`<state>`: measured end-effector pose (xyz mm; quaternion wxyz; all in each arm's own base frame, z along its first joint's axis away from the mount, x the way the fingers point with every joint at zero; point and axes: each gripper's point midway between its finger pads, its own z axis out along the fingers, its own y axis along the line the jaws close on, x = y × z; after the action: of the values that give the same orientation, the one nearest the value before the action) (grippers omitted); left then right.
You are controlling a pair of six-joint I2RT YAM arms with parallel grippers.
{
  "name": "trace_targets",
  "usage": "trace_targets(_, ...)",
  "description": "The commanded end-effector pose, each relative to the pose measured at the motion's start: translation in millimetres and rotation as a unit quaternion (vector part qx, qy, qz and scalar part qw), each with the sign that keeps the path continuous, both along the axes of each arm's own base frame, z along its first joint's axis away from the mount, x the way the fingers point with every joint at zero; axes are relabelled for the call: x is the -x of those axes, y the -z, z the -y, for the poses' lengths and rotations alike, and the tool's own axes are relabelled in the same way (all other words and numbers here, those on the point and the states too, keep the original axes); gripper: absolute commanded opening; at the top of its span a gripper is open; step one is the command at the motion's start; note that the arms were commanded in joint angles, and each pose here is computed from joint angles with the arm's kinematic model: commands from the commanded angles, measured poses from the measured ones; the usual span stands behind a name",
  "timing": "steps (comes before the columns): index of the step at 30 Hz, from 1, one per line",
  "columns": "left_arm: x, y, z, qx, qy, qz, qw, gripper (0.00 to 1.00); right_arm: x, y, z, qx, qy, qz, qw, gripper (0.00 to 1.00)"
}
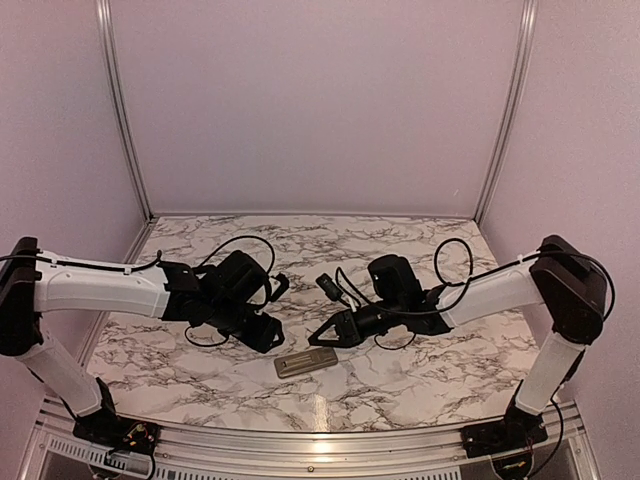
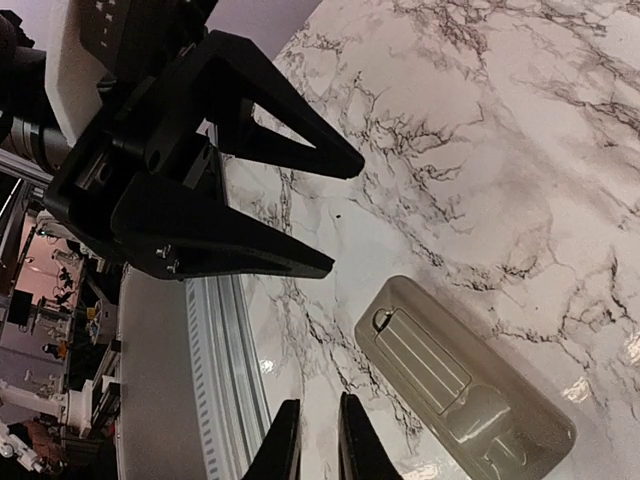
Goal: Load the batteries into the remote control
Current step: Press the battery cover onto the remote control.
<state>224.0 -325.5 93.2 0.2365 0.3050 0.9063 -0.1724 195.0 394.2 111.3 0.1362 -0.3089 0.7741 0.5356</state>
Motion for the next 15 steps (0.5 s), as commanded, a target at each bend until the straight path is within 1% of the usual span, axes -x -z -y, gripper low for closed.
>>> trace_targets(1, 0, -6, -5, 0.070, -0.103, -0.033, 0.992, 0.53, -5, 10, -11, 0.017, 0.005, 0.007, 1.000, 0.11)
trace_targets(4, 4, -7, -11, 0.116, -0.145, -0.049, 0.981, 0.54, -4, 14, -17, 0.020, 0.000, 0.010, 1.000, 0.10)
trace_targets(6, 6, -5, -12, 0.135, -0.163, -0.057, 0.976, 0.54, -4, 16, -21, 0.022, -0.005, 0.012, 1.000, 0.09)
trace_targets(13, 14, 20, -9, 0.122, -0.193, -0.074, 0.971, 0.55, 0, 26, -31, 0.028, -0.018, 0.009, 0.999, 0.08)
trace_targets(15, 14, 27, -6, 0.108, -0.197, -0.072, 0.972, 0.55, 3, 29, -34, 0.031, -0.023, 0.009, 0.999, 0.08)
